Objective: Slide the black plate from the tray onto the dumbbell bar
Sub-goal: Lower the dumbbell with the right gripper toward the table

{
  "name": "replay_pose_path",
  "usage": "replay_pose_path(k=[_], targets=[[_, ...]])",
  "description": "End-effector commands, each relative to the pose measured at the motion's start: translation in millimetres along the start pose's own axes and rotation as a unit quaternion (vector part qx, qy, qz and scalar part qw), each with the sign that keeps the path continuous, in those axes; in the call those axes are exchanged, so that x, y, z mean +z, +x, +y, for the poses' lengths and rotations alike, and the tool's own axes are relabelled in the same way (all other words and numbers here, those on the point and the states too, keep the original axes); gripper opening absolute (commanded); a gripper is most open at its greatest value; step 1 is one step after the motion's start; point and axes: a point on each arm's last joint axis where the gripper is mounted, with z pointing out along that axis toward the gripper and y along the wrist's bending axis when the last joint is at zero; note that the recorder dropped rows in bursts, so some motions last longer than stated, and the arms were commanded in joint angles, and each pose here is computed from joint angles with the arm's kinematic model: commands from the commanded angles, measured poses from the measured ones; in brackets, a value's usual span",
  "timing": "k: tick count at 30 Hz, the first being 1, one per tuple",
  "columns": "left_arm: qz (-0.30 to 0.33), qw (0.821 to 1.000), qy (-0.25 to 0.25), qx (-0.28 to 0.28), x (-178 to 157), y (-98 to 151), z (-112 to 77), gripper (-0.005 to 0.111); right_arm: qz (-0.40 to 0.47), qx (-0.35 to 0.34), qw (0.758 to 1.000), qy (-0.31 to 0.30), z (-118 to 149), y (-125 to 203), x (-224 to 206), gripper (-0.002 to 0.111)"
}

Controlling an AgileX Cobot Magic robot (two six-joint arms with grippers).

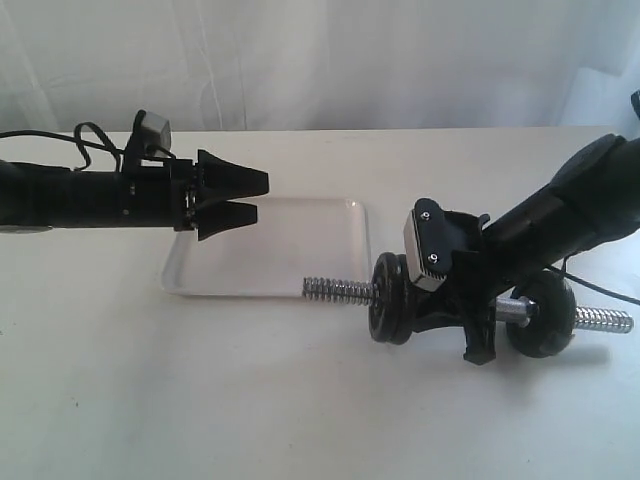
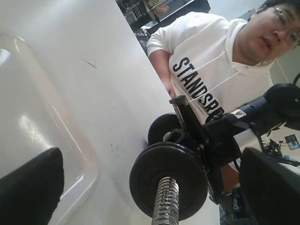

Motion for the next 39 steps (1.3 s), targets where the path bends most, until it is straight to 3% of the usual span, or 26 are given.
replay_pose_path(k=[1, 15, 22, 25, 33, 36, 39], targets=[[0.002, 1.0, 0.013, 0.011, -1.8, -2.1, -7.0, 0.105, -0.045, 0.027, 0.998, 0.024, -9.0, -13.4, -10.4, 0.0], [0.006, 1.0, 0.017, 0.012, -1.8, -1.3, -7.6, 0.105, -0.033, 0.046, 0.998, 0.008, -9.2, -0.2, 7.7, 0.0], [0.009, 1.0, 0.017, 0.013, -1.8, -0.8, -7.5, 0.105, -0.061, 0.066, 0.996, 0.01, -8.6, -10.9, 10.9, 0.001], [0.009, 1.0, 0.017, 0.013, -1.8, -0.8, -7.5, 0.105, -0.05, 0.06, 0.997, 0.021, -9.4, -13.1, 13.9, 0.01], [0.008, 1.0, 0.015, 0.014, -1.8, -0.9, -7.1, 0.105, -0.047, 0.1, 0.994, 0.025, -10.2, -12.7, 14.1, 0.055], [0.008, 1.0, 0.015, 0.015, -1.8, -0.9, -7.1, 0.105, -0.05, 0.102, 0.993, 0.021, -9.7, -13.2, 14.1, 0.065], [0.008, 1.0, 0.015, 0.015, -1.8, -0.9, -7.1, 0.105, -0.05, 0.102, 0.993, 0.021, -9.7, -13.2, 14.1, 0.066]])
